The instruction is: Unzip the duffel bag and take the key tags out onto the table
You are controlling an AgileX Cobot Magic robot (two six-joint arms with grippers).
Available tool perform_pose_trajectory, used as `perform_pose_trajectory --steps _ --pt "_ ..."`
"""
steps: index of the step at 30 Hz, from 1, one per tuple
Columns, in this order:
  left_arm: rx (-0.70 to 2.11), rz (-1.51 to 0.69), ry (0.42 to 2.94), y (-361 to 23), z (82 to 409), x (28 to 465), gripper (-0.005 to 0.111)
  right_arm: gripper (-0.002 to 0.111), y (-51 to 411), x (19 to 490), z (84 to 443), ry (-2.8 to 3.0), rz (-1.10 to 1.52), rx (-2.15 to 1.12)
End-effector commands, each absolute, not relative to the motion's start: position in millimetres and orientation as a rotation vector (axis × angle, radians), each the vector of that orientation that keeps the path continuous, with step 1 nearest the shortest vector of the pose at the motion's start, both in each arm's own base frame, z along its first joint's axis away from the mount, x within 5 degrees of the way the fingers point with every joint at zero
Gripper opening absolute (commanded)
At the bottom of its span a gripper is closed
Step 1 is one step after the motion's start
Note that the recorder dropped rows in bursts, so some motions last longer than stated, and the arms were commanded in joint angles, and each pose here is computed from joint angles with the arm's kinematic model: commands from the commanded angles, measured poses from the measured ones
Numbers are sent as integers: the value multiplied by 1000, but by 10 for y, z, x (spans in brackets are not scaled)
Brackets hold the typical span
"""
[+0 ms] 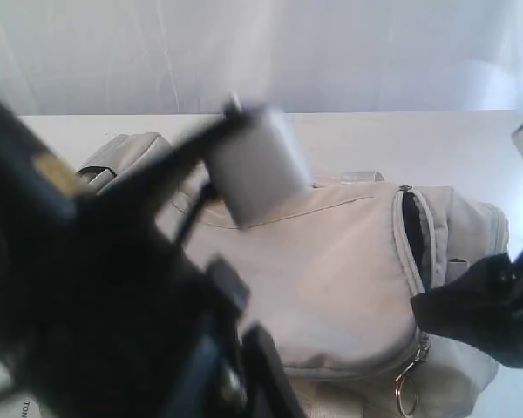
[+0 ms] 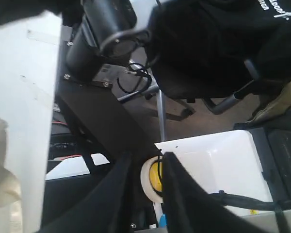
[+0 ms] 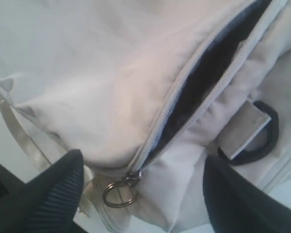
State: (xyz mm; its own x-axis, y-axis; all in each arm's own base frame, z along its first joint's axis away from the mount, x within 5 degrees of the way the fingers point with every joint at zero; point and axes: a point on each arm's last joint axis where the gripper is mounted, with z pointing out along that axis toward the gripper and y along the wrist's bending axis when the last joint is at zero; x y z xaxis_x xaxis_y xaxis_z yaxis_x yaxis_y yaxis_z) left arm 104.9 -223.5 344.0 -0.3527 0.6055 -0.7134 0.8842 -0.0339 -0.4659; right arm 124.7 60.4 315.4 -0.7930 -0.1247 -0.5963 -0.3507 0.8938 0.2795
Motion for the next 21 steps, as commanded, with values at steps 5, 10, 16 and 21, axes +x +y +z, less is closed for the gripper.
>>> perform_pose_trajectory --steps 5,10,16,21 --pt "1350 -1012 1852 -2502 2866 862 43 64 678 1605 2964 2595 463 -373" --pt "1382 -907 1885 -2630 2608 971 52 58 681 1657 2982 2544 455 -354" --pt "1317 -795 1945 -2741 2377 1124 56 49 682 1662 2986 2538 456 -351" --pt "1213 -755 1968 -2756 2357 1206 56 49 683 1665 2983 2534 458 -347"
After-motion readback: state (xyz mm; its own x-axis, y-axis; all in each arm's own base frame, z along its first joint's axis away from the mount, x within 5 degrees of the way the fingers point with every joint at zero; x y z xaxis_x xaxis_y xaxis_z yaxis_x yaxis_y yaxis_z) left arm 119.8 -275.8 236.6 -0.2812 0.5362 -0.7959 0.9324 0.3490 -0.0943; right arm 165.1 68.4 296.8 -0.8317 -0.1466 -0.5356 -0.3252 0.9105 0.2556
